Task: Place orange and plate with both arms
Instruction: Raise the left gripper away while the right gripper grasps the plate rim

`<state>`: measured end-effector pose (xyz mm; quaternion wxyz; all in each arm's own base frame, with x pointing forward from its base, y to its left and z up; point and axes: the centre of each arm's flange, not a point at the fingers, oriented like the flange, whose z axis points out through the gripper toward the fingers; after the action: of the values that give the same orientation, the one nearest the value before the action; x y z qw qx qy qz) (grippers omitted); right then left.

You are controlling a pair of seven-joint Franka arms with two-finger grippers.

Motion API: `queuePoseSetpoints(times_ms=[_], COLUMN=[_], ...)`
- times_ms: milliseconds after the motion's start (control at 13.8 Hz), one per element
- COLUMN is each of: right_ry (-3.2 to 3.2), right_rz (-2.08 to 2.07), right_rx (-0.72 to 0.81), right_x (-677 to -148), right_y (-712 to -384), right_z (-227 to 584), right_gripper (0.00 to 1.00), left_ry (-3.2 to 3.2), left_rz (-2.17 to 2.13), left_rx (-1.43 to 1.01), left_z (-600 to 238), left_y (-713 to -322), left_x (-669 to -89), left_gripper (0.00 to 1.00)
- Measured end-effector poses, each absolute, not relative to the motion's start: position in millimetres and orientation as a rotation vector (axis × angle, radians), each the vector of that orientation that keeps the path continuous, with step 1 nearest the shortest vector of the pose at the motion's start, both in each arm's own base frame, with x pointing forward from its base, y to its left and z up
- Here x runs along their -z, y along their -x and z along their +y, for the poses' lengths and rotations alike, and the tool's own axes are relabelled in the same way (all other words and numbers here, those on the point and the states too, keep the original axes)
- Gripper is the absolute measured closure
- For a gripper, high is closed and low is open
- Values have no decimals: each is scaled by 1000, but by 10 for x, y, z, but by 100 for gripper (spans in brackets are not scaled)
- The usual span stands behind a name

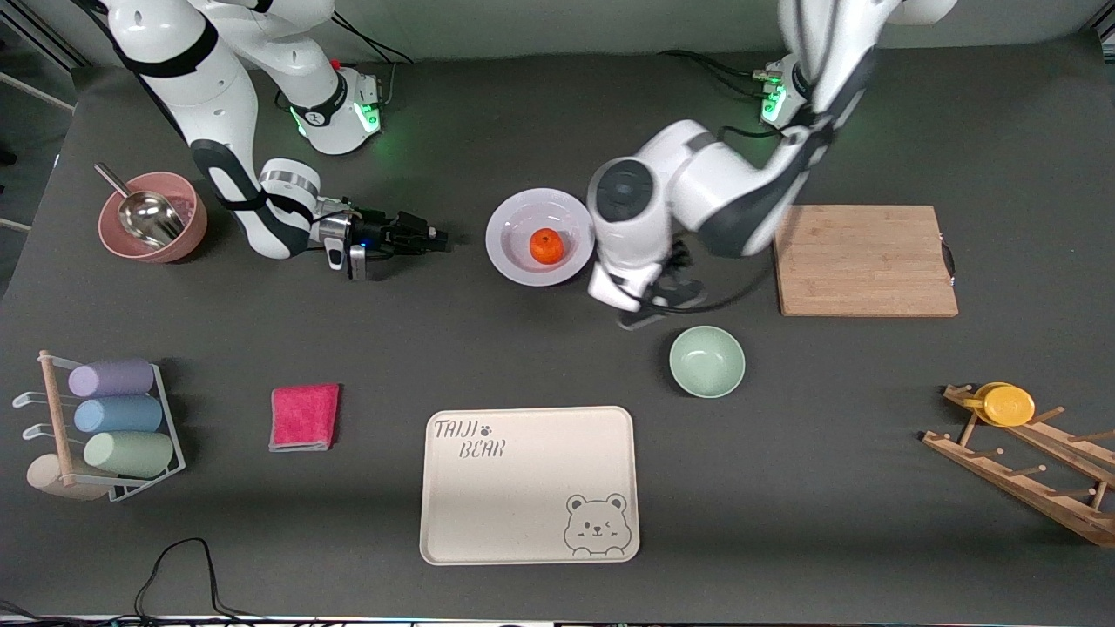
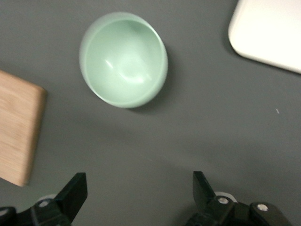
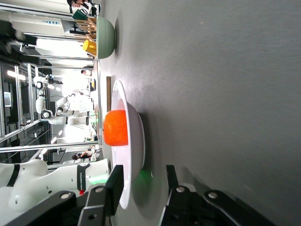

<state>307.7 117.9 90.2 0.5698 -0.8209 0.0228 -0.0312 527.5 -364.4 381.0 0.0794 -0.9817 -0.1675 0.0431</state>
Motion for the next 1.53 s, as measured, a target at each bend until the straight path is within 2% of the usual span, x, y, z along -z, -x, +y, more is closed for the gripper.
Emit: queuePoseSetpoints(times_ms=[218, 363, 944, 1162, 1526], right_ry=[1918, 1912, 1888, 1886, 1866], right_rz=[63, 70, 64, 67, 82], right_rx=[99, 115, 137, 136, 154], right_x=[-887, -863, -798, -788, -824], right_y=[-3131, -3164, -3202, -3204, -3292], right_z=[1461, 1670, 2199, 2199, 2176], right_gripper=[57, 56, 59, 95, 96], left_ry=[2970, 2993, 3052, 3038, 3054], left_rz=[-388, -345, -225, -207, -192], left_rx=[-212, -233, -254, -278, -209], left_z=[-2581, -2014, -454, -75, 107], left_y=[-5691, -5828, -5806, -5635, -5374], left_x=[-4219, -4423, -5112, -5291, -5570], left_gripper=[0, 0, 0, 0, 0])
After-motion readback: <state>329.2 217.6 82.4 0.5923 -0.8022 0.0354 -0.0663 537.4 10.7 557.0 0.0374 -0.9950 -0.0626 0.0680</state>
